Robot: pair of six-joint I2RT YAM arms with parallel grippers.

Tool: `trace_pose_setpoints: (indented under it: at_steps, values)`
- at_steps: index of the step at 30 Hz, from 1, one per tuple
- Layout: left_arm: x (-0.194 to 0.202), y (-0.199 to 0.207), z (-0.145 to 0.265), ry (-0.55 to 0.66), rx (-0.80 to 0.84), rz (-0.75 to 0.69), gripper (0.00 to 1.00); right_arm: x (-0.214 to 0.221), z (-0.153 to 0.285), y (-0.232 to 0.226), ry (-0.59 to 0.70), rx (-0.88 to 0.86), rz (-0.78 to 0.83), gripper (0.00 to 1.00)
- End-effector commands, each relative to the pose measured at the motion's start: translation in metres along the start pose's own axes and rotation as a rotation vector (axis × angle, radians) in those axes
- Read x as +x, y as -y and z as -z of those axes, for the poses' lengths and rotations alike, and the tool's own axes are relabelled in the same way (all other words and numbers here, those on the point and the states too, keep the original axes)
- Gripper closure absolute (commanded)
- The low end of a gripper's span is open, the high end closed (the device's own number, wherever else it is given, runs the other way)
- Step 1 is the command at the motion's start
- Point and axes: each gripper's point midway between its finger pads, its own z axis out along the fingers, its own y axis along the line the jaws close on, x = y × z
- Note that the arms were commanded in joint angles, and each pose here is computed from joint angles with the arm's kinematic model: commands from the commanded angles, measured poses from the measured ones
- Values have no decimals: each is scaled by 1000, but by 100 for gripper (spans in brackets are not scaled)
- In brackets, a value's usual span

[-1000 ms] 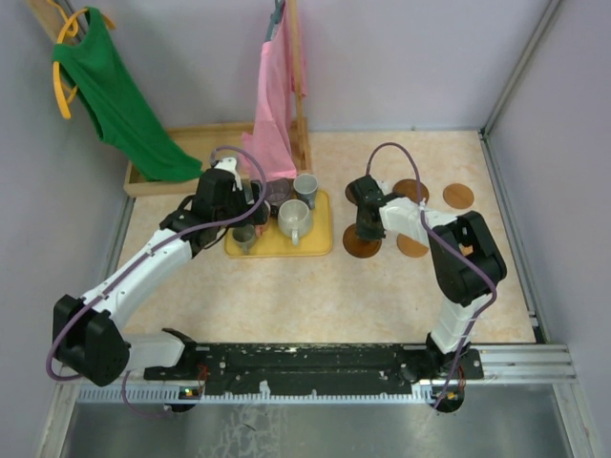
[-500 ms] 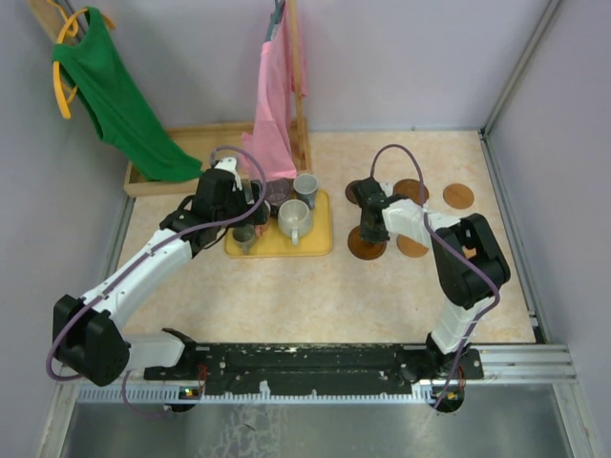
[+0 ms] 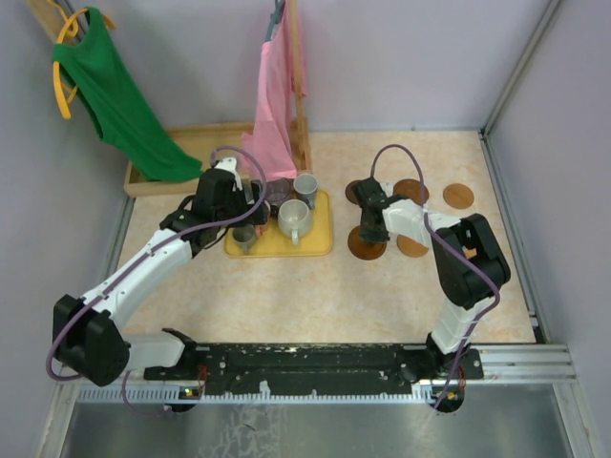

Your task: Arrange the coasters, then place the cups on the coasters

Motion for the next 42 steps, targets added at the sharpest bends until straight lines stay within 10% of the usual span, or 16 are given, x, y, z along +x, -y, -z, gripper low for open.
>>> trace_pose_setpoints:
  at_steps: [1, 42]
  values:
    - [-12, 7, 5, 41, 17, 15, 0, -23, 17, -2, 60, -22, -2, 83]
    - [-21, -19, 15, 102, -142, -18, 0, -89, 124, -104, 315, -358, 137, 71]
